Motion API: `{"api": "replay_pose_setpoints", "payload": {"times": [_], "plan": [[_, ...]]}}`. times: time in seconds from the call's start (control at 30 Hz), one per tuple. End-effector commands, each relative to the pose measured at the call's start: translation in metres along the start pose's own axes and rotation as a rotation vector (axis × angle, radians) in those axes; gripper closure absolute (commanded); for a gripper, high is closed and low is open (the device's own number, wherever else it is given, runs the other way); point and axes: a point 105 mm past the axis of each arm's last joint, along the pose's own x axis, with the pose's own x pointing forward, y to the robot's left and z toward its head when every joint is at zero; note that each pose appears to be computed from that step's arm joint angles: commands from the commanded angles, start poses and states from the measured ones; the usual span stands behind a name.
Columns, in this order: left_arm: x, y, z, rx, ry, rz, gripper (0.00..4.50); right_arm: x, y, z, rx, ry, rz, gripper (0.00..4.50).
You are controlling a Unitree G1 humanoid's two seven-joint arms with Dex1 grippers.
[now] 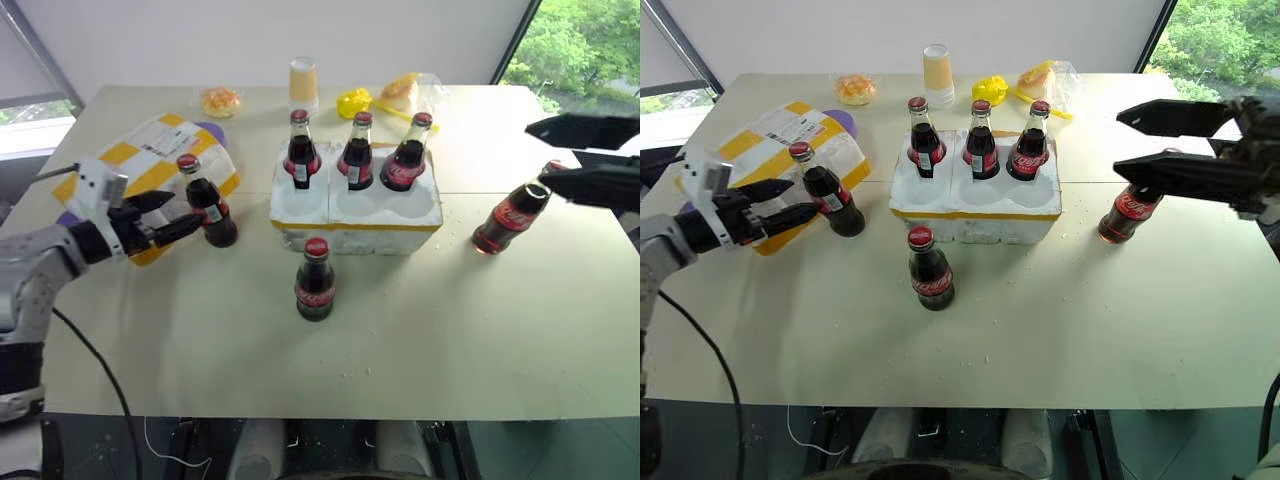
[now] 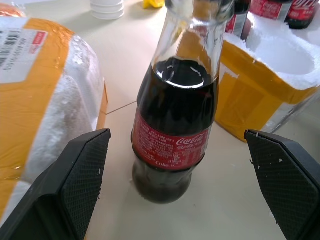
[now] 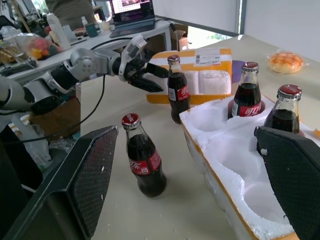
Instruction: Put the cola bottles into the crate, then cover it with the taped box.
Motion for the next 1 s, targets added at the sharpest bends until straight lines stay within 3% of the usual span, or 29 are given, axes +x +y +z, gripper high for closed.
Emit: {"api": "replay_pose_setpoints", "payload": {"times": [0.03,0.47,0.93,1.0], "plan": [[0.003,0.000,0.010,0.049,-0.023,0.006,0.02,-0.003,0.009,0.012,-0.050,-0.049,-0.005,0.00],[0.031,0.003,-0.001,0.043,-0.020,0.034,0.02,0.004,0.010,0.010,-0.035,-0.091,-0.009,0.00],[0.056,0.006,-0.007,0.051,-0.040,0.035,0.02,0.006,0.009,0.001,-0.040,-0.041,-0.010,0.00],[0.057,0.005,-0.006,0.046,-0.049,0.028,0.56,0.006,0.008,-0.001,-0.046,-0.029,-0.021,0.00]]}}
